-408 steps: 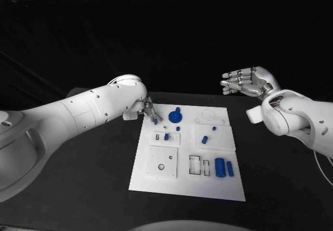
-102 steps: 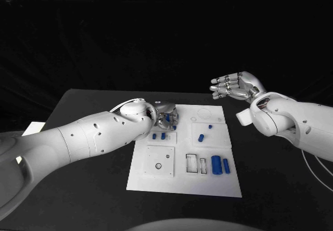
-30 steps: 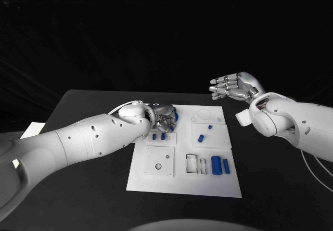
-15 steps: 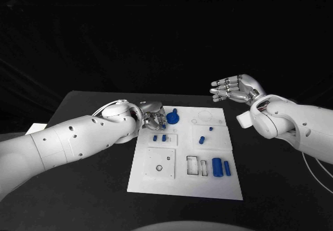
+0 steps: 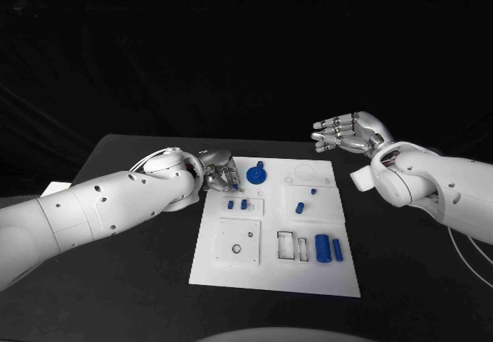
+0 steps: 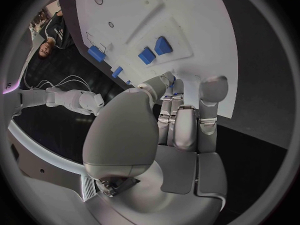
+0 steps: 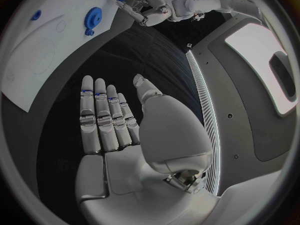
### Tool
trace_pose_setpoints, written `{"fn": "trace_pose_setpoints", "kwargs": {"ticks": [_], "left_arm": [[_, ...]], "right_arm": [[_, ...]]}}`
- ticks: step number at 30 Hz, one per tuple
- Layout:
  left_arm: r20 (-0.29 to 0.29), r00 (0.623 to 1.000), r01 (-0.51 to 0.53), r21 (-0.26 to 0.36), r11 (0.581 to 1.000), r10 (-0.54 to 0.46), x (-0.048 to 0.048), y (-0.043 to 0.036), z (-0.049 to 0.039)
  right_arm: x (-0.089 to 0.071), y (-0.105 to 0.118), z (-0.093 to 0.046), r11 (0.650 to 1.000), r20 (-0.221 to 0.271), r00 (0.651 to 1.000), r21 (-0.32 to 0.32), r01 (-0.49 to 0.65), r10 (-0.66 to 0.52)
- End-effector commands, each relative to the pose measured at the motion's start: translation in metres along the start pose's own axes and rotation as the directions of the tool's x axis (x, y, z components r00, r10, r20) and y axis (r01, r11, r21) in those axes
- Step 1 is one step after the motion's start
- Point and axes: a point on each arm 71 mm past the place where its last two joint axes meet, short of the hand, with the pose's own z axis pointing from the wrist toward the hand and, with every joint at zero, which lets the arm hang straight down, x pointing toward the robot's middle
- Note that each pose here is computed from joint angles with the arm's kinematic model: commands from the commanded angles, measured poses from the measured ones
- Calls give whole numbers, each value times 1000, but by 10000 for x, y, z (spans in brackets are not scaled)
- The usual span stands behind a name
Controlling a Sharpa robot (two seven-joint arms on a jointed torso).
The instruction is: Assemble the parts on the task board
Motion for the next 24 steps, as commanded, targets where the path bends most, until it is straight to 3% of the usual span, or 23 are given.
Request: {"fn": "trace_pose_setpoints", "kwargs": {"ticks": [1, 24], "left_arm": [[-12, 1000, 4, -2, 1000, -4, 7, -19, 12], [-50, 999, -8, 10, 1000, 8, 81, -143, 116]], "right_arm": [[21, 7, 0, 1000, -19, 1000, -11, 1, -1], [43, 13, 10, 1000, -22, 1000, -13, -1, 1]]}}
